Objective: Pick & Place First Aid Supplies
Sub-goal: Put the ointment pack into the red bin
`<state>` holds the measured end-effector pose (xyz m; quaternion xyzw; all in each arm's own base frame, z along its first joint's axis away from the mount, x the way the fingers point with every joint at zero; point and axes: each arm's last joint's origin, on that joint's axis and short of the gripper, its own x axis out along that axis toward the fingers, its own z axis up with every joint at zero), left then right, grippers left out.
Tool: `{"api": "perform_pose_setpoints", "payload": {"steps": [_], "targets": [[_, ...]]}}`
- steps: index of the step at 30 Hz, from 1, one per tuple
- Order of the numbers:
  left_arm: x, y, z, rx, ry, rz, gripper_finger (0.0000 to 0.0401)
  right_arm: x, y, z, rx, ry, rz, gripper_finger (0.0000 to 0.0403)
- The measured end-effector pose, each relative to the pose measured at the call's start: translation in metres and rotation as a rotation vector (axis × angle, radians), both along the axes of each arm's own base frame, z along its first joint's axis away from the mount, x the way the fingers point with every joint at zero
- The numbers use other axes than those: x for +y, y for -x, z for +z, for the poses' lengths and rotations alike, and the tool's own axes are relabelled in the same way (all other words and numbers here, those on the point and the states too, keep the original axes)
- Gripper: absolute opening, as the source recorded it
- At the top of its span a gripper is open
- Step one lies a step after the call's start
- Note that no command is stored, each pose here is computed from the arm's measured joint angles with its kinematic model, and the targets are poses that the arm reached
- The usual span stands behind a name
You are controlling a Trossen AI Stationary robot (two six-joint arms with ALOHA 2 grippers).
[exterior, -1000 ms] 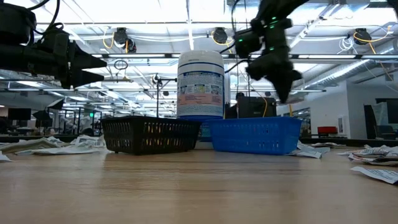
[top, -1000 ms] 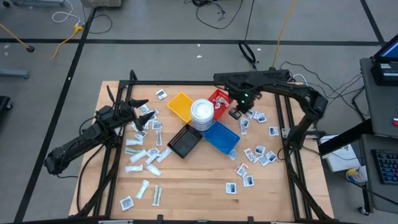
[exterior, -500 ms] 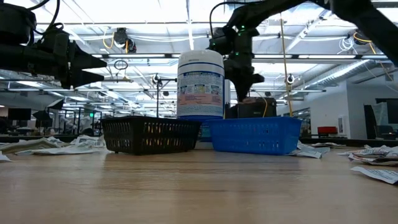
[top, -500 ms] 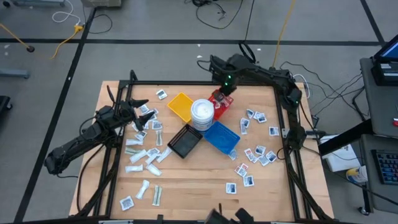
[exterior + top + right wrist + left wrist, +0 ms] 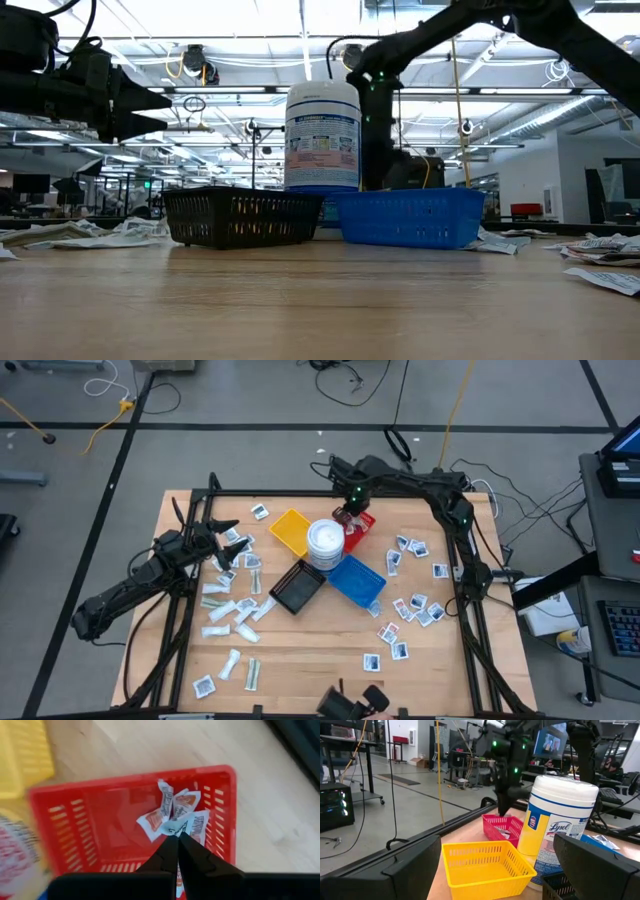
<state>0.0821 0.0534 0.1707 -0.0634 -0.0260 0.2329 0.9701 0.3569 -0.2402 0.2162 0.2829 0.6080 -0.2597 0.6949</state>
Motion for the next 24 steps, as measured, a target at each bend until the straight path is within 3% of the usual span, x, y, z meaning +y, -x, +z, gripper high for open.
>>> {"api": "perform_pose_setpoints", "payload": {"steps": [7,12,24], "targets": [[0.0,0.0,0.0,0.0,0.0,0.0,0.0392,0.004,0.003,-0.033,0.009,-0.006,0.004,0.0],[0.0,0.0,0.0,0.0,0.0,0.001,0.0392,0.005,0.001,-0.04,-0.007,0.009,-0.003,0.0016],[0.0,0.0,0.0,0.0,0.0,0.0,0.0392,0.004,-0.001,-0.04,-0.027,0.018,-0.016,0.0131]]}}
